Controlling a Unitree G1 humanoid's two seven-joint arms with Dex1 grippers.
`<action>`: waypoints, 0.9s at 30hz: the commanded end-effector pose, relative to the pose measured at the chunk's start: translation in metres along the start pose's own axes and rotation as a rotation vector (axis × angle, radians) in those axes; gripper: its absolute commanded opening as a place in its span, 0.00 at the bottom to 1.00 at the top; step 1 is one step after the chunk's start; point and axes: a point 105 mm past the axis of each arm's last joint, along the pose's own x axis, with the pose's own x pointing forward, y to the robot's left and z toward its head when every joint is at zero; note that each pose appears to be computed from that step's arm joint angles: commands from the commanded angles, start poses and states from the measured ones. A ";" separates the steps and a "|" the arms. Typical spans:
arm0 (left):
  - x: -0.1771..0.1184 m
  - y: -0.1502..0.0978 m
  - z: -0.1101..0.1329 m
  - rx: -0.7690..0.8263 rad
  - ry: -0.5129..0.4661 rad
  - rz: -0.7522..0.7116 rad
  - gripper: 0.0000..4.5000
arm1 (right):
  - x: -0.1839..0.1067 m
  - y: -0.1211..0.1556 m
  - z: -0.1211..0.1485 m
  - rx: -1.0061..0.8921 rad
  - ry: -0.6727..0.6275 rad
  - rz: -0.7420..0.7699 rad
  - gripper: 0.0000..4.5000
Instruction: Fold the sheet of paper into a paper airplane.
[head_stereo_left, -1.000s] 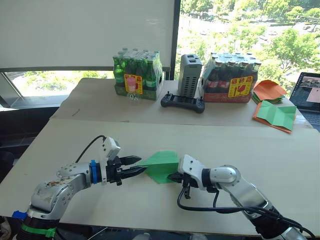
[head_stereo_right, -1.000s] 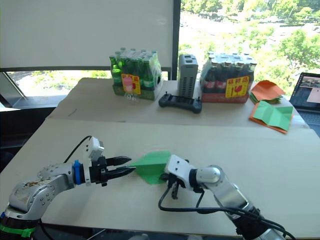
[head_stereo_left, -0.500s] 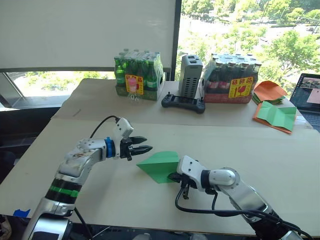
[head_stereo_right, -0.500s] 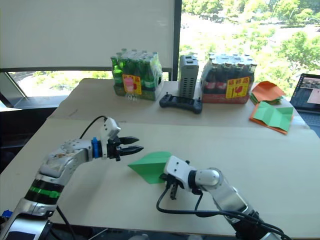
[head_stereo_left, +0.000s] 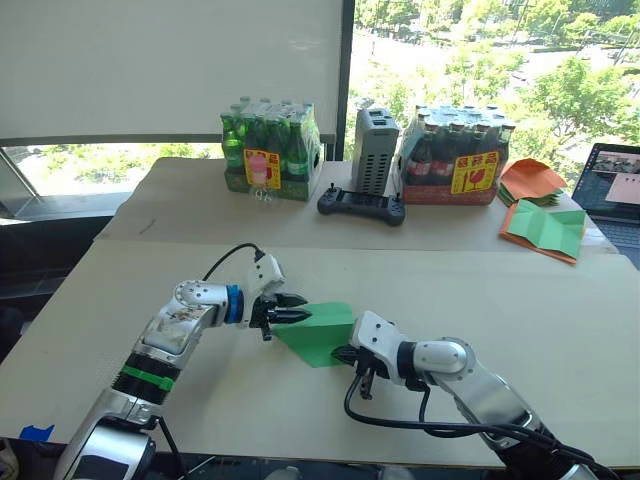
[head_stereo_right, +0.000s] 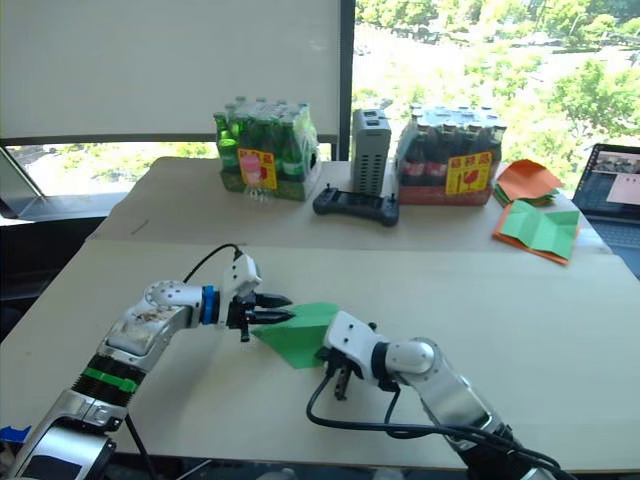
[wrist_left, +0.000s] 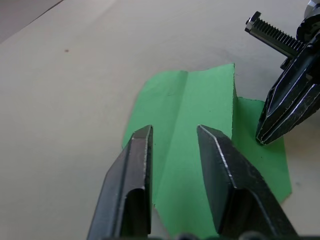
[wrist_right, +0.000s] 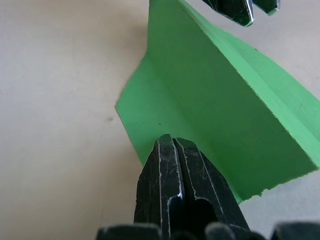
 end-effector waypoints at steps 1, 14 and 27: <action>0.001 -0.002 0.012 0.041 -0.023 -0.011 0.01 | 0.002 0.006 -0.011 0.033 0.046 0.016 0.00; 0.003 -0.018 -0.004 0.092 0.068 -0.089 0.00 | 0.004 0.006 -0.009 0.031 0.042 0.015 0.00; 0.006 -0.042 -0.003 0.080 0.054 -0.136 0.00 | -0.001 0.000 -0.005 0.036 0.035 -0.009 0.00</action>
